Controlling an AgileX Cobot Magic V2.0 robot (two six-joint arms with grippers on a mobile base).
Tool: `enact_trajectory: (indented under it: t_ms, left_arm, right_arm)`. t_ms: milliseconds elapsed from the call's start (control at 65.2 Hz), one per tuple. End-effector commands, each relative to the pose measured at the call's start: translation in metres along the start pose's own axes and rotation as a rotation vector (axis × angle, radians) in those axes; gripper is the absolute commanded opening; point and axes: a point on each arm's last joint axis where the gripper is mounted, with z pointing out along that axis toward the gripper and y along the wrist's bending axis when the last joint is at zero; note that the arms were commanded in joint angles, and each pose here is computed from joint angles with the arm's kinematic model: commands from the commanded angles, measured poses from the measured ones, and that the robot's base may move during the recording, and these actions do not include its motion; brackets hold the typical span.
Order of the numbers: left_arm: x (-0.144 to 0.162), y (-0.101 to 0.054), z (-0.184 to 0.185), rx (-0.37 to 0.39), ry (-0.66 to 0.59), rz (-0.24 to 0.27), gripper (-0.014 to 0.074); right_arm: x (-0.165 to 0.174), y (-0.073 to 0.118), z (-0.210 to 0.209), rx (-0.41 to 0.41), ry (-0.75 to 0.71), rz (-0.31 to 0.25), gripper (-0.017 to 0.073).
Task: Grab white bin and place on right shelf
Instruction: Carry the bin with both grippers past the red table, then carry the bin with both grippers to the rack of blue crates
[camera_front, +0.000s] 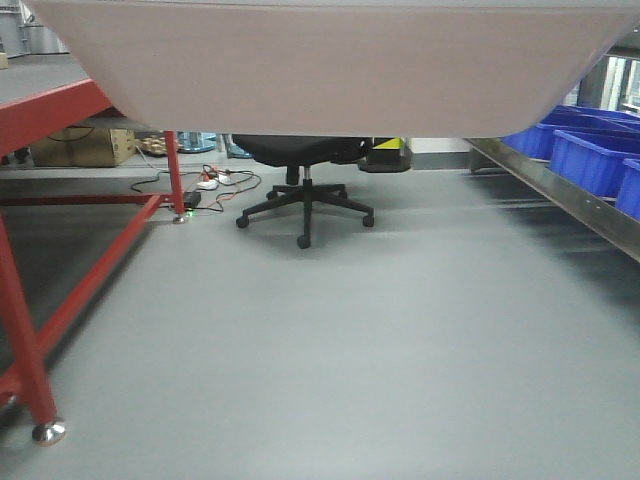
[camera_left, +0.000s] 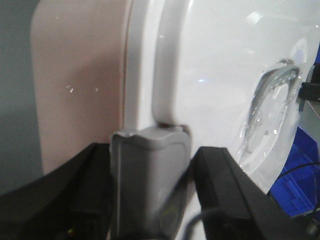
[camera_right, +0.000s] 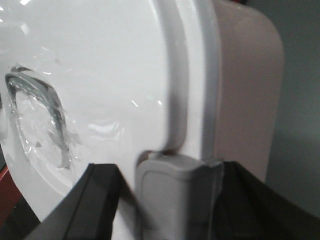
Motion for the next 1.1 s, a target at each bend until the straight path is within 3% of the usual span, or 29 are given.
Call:
enact_trajectory:
  t_ms: [0,1089]
  left_arm:
    - [-0.0109,-0.0307,-0.0092,0.157,-0.085,-0.002,0.0176]
    - [-0.0109,-0.0307,-0.0092,0.157,-0.085,-0.002,0.0176]
  right_arm:
    - [-0.0083,0.0358,-0.0099,-0.226,-0.049,-0.007,0.0328]
    - [-0.0083,0.0358,-0.0099,-0.226,-0.049,-0.007,0.0328]
